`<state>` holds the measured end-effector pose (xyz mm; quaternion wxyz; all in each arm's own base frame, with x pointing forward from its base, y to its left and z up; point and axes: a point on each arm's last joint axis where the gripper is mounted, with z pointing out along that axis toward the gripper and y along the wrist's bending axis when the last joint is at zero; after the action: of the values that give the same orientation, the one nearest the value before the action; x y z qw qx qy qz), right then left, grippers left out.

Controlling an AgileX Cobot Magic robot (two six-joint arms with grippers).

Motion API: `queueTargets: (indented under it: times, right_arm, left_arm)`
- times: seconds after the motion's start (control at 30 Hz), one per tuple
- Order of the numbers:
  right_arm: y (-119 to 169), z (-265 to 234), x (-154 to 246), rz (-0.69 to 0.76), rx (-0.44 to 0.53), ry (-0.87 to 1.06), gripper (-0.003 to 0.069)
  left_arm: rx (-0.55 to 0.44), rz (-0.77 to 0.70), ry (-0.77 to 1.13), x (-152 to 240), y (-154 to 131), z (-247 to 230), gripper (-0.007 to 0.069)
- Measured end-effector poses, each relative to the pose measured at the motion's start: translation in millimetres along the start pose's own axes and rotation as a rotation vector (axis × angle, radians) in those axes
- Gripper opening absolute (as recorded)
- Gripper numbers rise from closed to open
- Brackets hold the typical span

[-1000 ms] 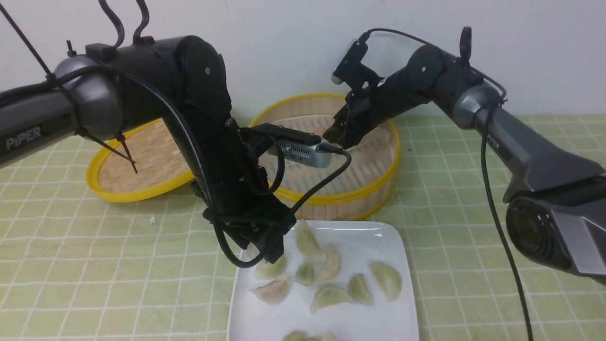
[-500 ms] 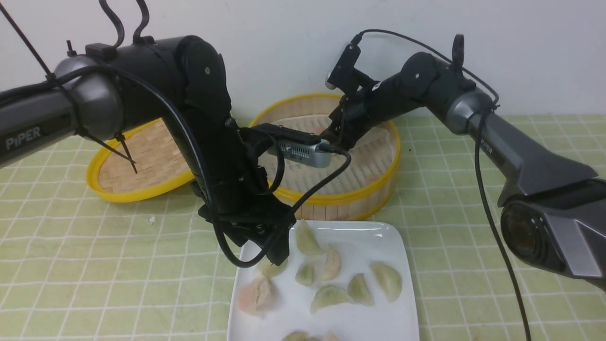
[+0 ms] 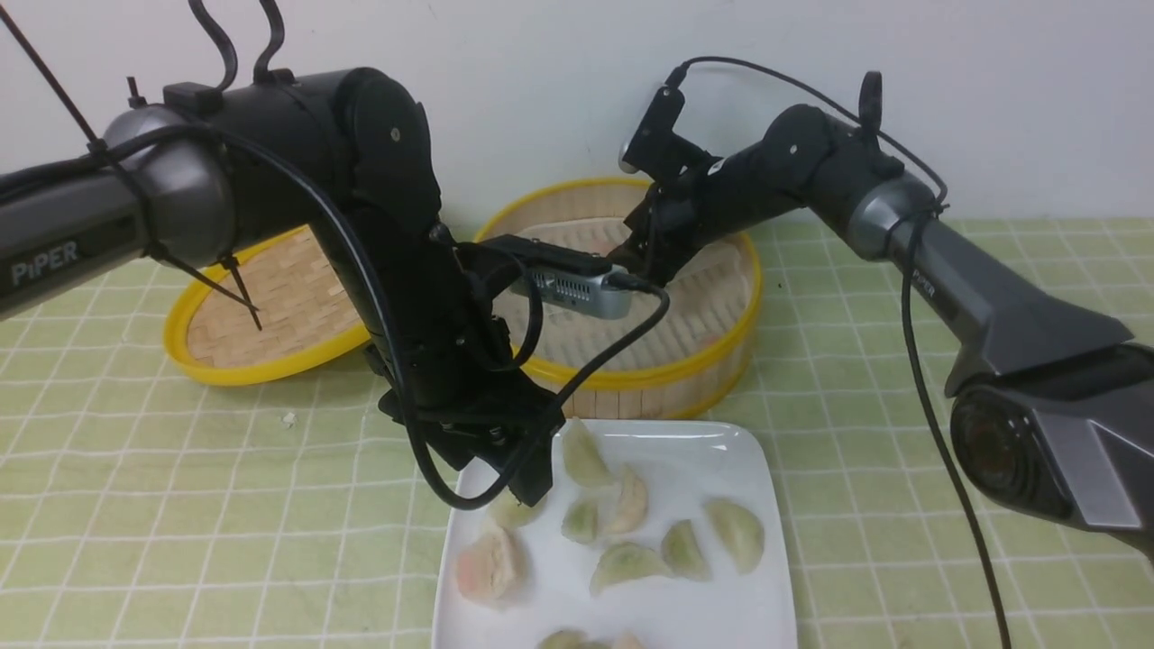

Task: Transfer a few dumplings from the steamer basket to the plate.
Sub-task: Use the right arm to grab a dumpling from inside the steamer

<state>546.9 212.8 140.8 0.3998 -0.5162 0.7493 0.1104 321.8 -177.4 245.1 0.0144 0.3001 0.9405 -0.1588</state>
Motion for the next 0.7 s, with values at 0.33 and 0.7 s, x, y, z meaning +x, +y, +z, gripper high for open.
queueTargets:
  times: [0.33, 0.7]
  right_arm:
    - [3, 0, -1, 0.025, -0.017, 0.008, 0.0059]
    - [0, -48, -35, 0.0, -0.057, 0.054, -0.0011]
  left_arm:
    - [0.0, -0.004, 0.0, 0, 0, 0, 0.0508]
    - [0.001, -0.016, 0.0, 0, 0, 0, 0.0327]
